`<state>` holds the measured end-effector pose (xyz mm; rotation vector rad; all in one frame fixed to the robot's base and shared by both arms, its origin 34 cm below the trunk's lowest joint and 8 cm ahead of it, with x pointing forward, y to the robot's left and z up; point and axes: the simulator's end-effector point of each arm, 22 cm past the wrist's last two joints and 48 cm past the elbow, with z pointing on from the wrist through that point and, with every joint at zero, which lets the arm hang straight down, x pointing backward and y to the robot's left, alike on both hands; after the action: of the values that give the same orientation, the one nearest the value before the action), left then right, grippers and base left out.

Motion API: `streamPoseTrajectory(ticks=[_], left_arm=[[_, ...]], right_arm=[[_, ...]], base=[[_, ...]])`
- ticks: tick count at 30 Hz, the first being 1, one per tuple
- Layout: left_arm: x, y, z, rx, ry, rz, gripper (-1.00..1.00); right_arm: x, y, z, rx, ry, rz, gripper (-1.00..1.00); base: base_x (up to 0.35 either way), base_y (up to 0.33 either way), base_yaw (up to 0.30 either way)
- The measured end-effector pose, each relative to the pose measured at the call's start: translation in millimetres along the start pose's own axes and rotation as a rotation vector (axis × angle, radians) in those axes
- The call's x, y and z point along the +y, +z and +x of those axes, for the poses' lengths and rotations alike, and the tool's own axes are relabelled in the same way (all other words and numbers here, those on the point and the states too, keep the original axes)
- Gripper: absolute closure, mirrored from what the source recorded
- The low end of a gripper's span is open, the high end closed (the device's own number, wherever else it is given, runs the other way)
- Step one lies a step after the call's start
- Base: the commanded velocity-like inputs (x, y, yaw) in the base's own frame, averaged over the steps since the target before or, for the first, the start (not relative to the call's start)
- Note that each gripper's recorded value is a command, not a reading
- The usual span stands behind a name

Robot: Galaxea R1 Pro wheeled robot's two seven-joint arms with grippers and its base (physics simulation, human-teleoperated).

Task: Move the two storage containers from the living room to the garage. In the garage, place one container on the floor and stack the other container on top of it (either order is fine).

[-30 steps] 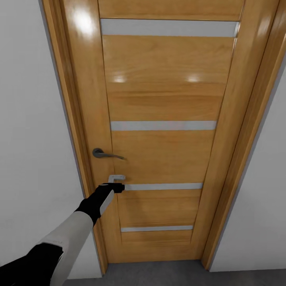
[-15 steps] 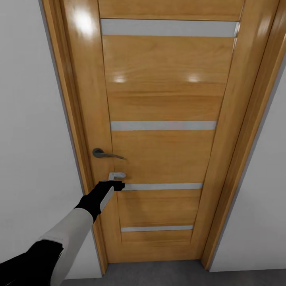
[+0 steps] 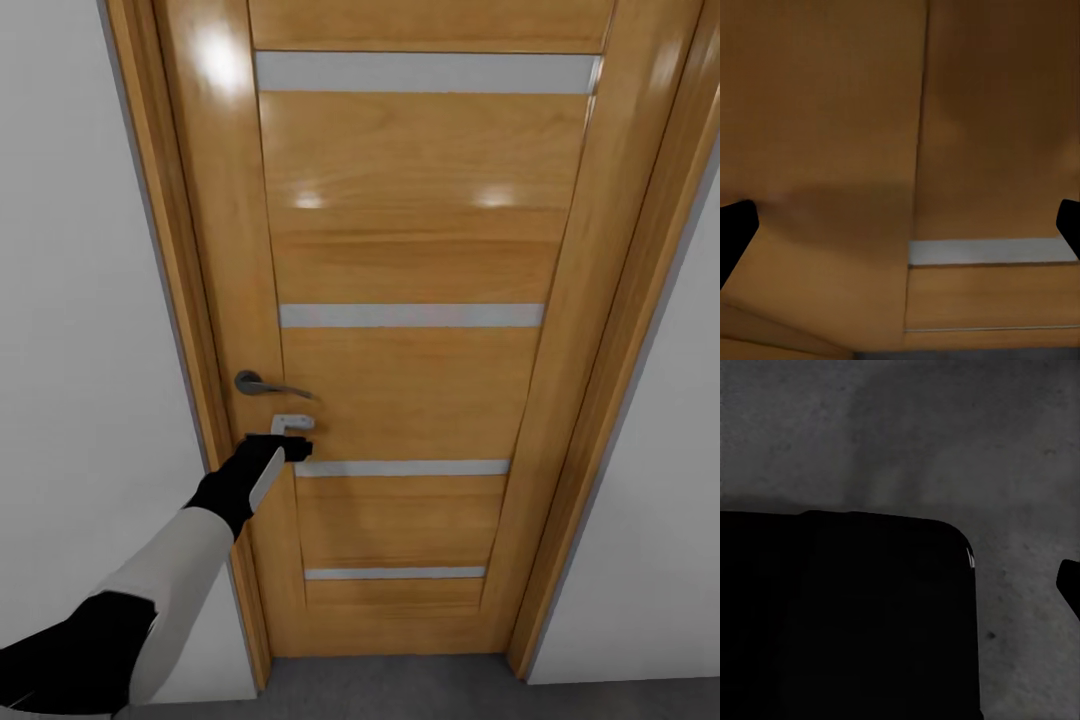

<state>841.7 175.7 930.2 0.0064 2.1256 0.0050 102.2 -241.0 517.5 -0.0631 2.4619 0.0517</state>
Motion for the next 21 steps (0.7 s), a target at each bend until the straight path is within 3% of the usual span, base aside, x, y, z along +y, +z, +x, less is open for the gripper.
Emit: streamPoseTrajectory(ticks=[9, 21], left_arm=[[2.7, -3.4, -24.3, -0.034, -0.011, 0.002, -1.0], [2.3, -4.3, -25.1, -0.033, -0.003, 0.0, -1.0]], right_arm=[[0.2, 0.0, 0.0, 0.0, 0.0, -0.001, -1.0], [0.2, -0.1, 0.0, -0.001, 0.0, -0.001, -1.0]], base=[[0.002, 0.0, 0.0], [0.265, 0.0, 0.0]])
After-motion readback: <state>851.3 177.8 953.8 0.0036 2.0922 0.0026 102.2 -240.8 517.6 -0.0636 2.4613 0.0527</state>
